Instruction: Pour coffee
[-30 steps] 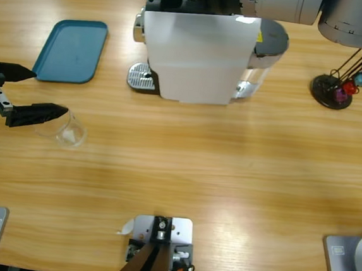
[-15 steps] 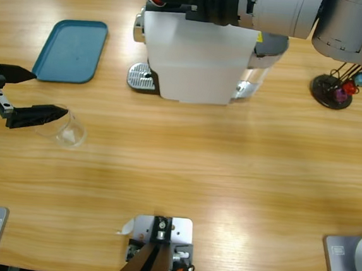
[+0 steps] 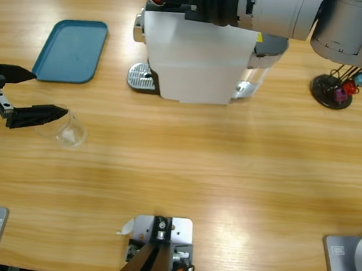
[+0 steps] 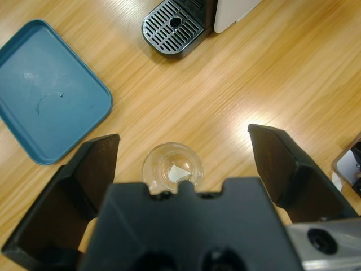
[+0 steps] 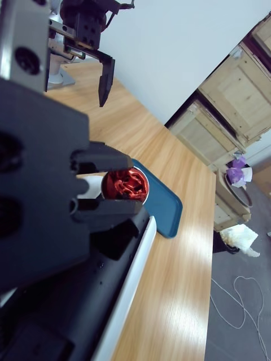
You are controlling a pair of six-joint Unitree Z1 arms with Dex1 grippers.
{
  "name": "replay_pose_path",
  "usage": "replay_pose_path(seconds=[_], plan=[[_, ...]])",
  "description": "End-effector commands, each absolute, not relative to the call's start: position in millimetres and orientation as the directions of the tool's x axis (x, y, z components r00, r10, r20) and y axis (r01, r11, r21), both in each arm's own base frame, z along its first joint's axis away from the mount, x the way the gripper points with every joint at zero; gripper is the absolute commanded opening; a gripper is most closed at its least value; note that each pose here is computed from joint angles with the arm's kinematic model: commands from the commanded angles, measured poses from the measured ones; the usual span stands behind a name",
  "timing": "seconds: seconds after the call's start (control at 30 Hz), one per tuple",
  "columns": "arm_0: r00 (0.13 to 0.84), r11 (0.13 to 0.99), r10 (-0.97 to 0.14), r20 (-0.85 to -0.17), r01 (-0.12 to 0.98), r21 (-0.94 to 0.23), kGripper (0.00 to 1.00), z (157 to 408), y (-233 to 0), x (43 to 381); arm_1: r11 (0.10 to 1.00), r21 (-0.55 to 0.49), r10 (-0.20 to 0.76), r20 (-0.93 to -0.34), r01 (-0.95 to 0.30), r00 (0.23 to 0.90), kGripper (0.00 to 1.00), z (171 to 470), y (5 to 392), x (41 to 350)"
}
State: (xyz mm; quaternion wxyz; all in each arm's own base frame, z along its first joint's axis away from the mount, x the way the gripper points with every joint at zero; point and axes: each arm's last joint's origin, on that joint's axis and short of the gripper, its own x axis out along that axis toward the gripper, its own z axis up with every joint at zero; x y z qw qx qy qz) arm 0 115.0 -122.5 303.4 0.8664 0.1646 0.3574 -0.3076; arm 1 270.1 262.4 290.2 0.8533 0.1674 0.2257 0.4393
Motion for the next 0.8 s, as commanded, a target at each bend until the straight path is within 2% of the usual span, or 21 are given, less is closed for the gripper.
replay_pose_path(seconds=[0.03,0.37,0.43,0.57,0.63,0.7,0.73,0.8], plan=[[0.553,0.763,-0.405,-0.728,0.643,0.064,0.996,295.3,-117.5,111.4,0.61,0.499,0.792,-0.361,-0.616,0.493,0.0,246.0,265.2,269.2],[0.554,0.763,-0.406,-0.727,0.643,0.064,0.991,295.7,-117.7,111.5,0.632,0.497,0.775,-0.383,-0.595,0.503,0.0,239.7,261.6,266.7],[0.553,0.763,-0.405,-0.728,0.644,0.065,0.991,295.5,-117.9,111.7,0.633,0.497,0.774,-0.386,-0.594,0.502,0.039,239.3,261.4,266.6],[0.552,0.763,-0.404,-0.729,0.644,0.065,0.991,295.2,-118.1,111.9,0.633,0.497,0.774,-0.386,-0.594,0.502,0.051,239.4,260.9,265.7],[0.551,0.762,-0.405,-0.729,0.644,0.064,0.992,295.3,-118.5,112.2,0.633,0.497,0.774,-0.385,-0.594,0.503,0.285,240.0,260.2,265.3],[0.551,0.762,-0.405,-0.729,0.644,0.064,0.991,295.4,-118.7,112.3,0.634,0.496,0.773,-0.384,-0.593,0.505,0.317,240.6,259.9,265.2],[0.551,0.762,-0.405,-0.729,0.644,0.064,0.991,295.6,-118.9,112.5,0.635,0.496,0.772,-0.384,-0.593,0.506,0.406,240.7,259.9,265.1],[0.551,0.762,-0.405,-0.73,0.645,0.064,0.991,295.3,-118.8,112.4,0.638,0.494,0.77,-0.383,-0.591,0.511,0.494,241.2,259.6,265.2]])
